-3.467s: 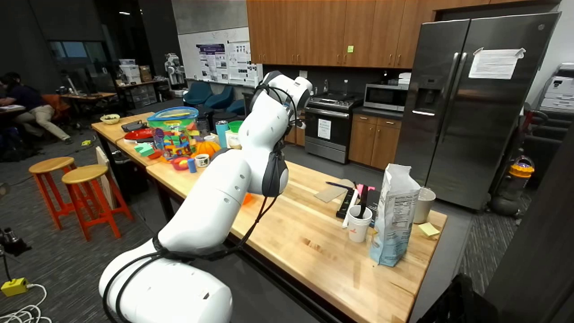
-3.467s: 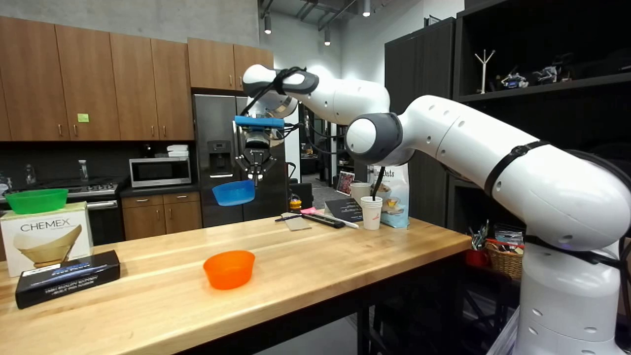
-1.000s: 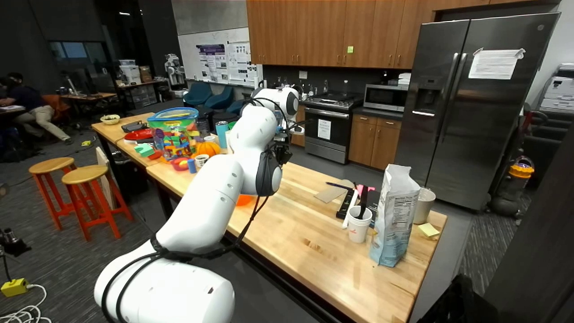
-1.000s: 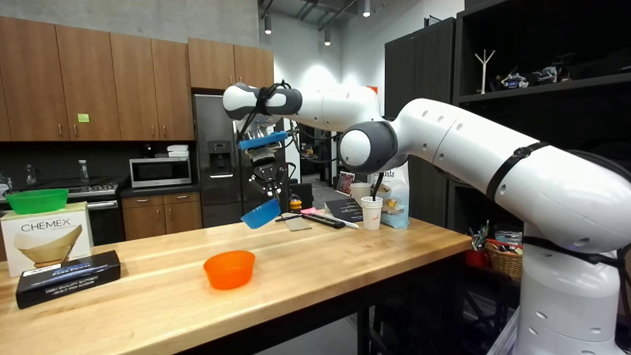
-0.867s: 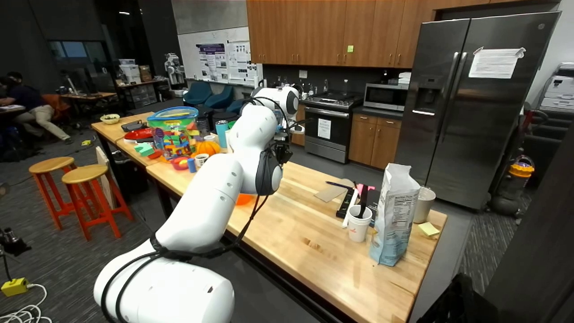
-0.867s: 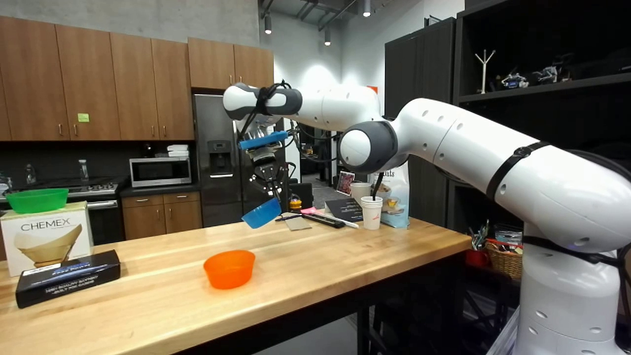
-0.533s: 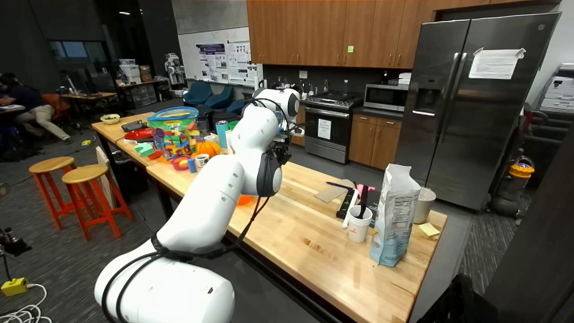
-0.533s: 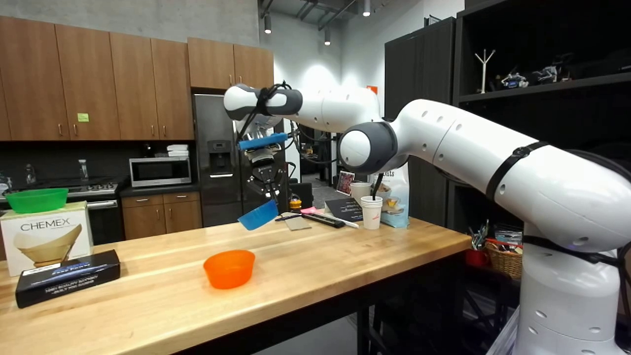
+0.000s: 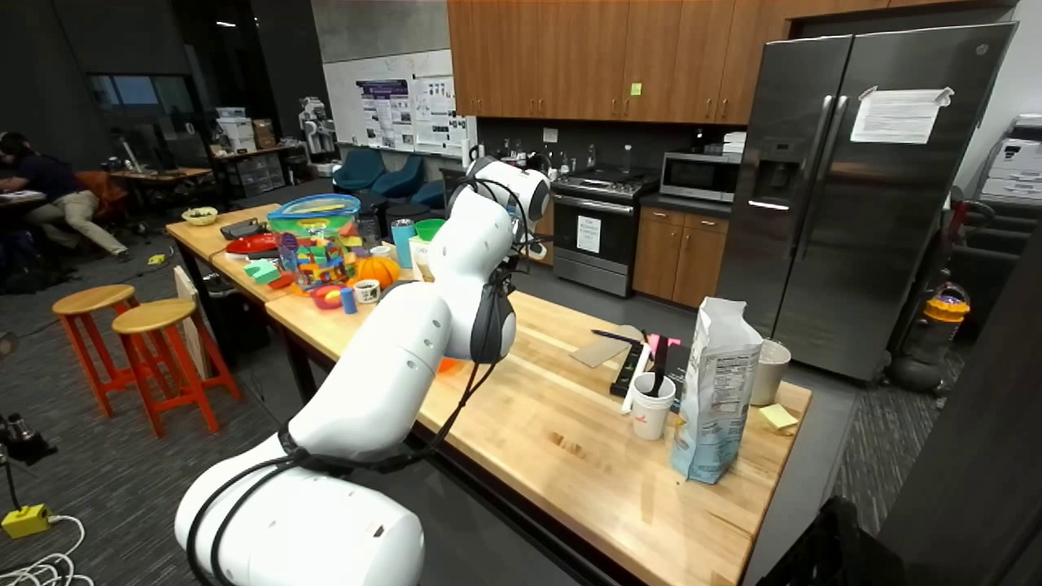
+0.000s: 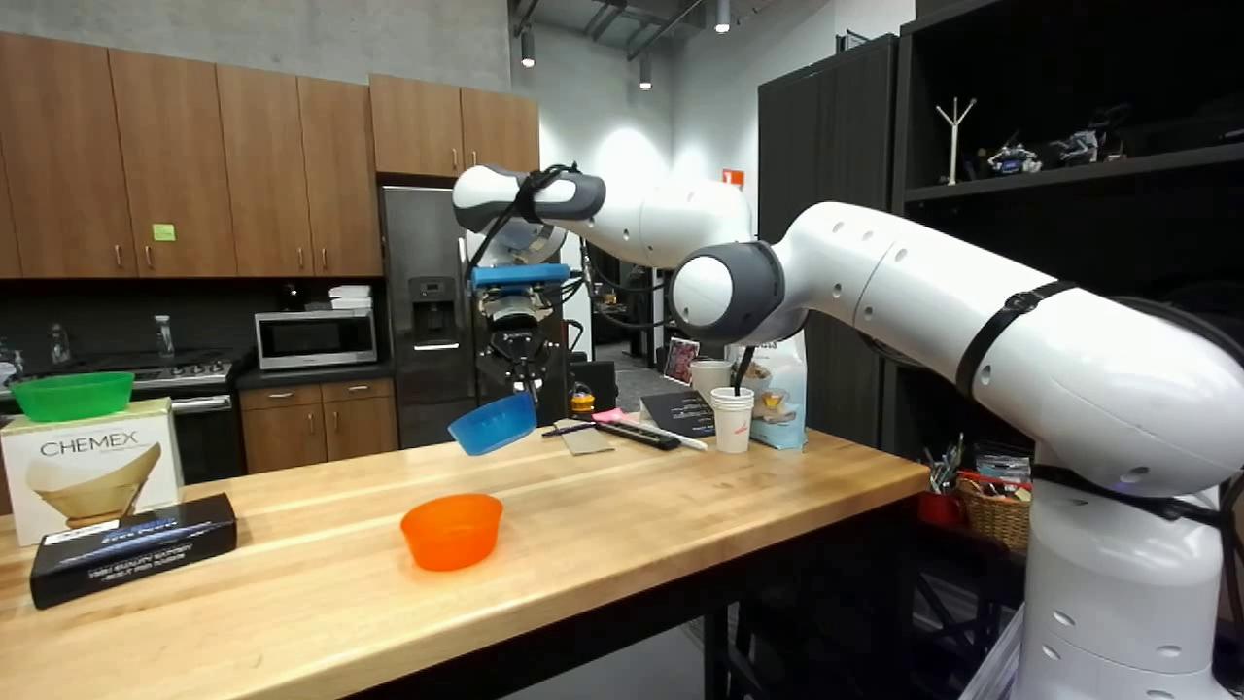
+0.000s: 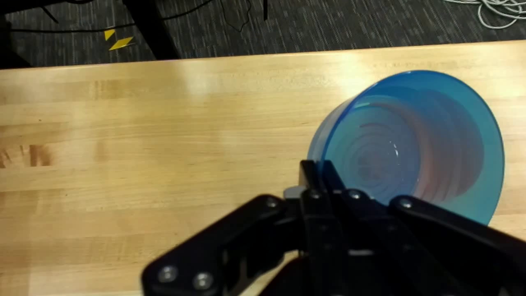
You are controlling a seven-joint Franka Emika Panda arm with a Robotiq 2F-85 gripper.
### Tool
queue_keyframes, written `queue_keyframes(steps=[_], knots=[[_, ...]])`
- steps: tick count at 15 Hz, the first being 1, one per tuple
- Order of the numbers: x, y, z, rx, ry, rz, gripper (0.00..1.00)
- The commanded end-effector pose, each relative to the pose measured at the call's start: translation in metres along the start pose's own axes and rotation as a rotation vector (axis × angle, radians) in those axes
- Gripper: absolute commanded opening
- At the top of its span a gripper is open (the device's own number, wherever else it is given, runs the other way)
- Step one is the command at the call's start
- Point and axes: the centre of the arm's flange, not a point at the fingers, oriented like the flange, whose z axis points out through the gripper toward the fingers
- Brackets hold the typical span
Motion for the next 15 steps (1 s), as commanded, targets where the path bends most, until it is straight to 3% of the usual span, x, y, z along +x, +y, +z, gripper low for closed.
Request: queue_keyframes(steps=[1,7,15], knots=[[-0.006,0.004,0.012,-0.004,-0.009,-0.008,0.01],[0.027,0.000,0.030,-0.069,0.009,0.004,0.01],[0.050,-0.007,0.035,-0.162,0.184,0.069,0.01]])
